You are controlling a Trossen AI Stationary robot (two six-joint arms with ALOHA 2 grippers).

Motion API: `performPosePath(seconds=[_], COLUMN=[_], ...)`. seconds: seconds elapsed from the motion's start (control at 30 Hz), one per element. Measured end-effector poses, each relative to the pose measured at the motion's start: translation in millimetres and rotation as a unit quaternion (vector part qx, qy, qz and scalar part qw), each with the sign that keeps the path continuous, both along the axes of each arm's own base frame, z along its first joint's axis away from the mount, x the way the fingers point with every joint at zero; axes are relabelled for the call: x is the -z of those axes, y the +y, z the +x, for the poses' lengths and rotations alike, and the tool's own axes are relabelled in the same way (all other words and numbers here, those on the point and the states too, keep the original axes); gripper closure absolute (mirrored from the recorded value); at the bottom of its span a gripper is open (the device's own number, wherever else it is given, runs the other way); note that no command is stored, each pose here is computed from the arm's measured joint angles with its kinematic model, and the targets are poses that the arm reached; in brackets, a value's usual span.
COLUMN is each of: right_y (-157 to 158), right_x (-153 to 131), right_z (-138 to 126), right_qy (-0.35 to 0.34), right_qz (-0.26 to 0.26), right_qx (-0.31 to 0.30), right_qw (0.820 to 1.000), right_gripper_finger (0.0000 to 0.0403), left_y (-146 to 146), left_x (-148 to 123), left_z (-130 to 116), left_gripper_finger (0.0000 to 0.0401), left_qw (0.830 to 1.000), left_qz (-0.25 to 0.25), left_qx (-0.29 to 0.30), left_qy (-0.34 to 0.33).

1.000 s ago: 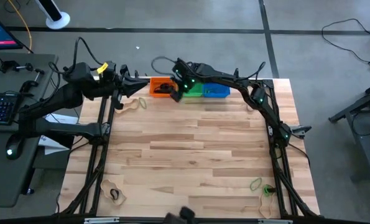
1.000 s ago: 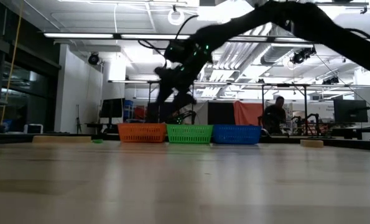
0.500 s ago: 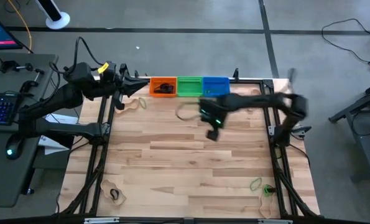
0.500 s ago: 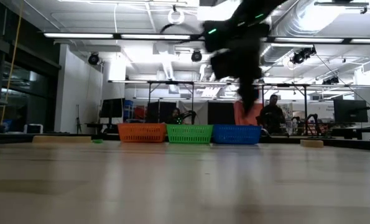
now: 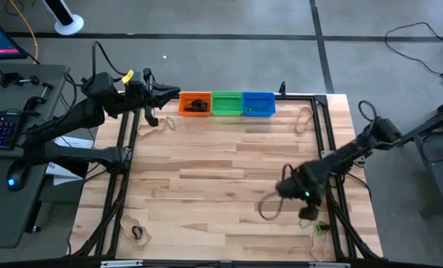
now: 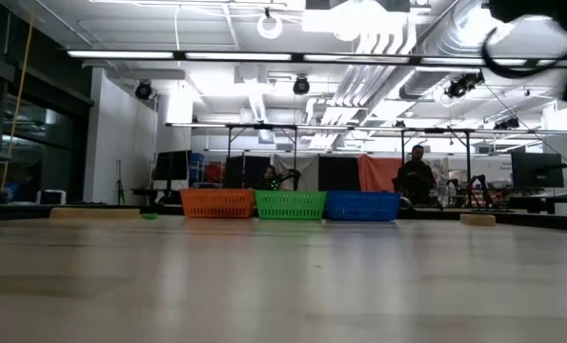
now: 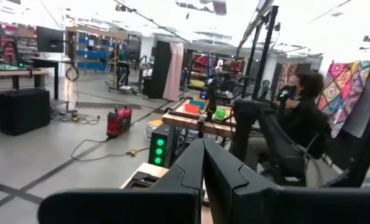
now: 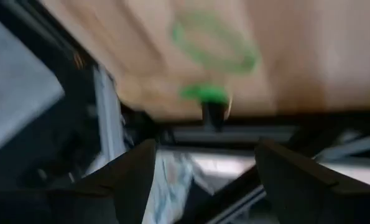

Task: Sort rubber bands into baskets
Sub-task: Put the black rubber band into the orange basket

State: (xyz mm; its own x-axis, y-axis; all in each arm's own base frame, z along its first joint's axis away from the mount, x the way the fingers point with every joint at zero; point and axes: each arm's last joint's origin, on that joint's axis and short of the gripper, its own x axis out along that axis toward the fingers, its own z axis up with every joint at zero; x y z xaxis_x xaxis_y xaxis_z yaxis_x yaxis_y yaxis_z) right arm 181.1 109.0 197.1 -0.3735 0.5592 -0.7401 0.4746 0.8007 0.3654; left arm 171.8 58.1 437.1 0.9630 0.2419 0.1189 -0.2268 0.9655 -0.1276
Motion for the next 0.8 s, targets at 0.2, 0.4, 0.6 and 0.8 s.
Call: performPosePath(seconds=[0.2,0.4,0.6,0.8], right_y=[24.4,36.7,47.6,53.6], right_x=[31.0,58.0,79.4,99.9], right_z=[-15.6,-17.6,-16.6,-18.9], right_qy=[0.067,0.114,0.146,0.178], right_qz=[0.021,0.020,0.023,0.004], right_qx=[-0.038,-0.039,-0.047,-0.054], right_qw=[0.997,0.993,0.988,0.983], right_gripper_finger=[0.0140,0.0140,0.0140,0.0140], left_y=[7.2,11.5,12.9,12.9], left_x=[5.3,11.1,13.6,13.7], left_z=[8.9,18.7,22.4,22.5], left_gripper_finger=[0.0400,0.0400,0.0400,0.0400], left_qw=[1.000,0.999,0.999,0.999], left_qz=[-0.003,-0.009,-0.020,-0.029], left_qx=[-0.010,-0.011,-0.011,-0.010], left_qy=[0.015,0.030,0.035,0.033])
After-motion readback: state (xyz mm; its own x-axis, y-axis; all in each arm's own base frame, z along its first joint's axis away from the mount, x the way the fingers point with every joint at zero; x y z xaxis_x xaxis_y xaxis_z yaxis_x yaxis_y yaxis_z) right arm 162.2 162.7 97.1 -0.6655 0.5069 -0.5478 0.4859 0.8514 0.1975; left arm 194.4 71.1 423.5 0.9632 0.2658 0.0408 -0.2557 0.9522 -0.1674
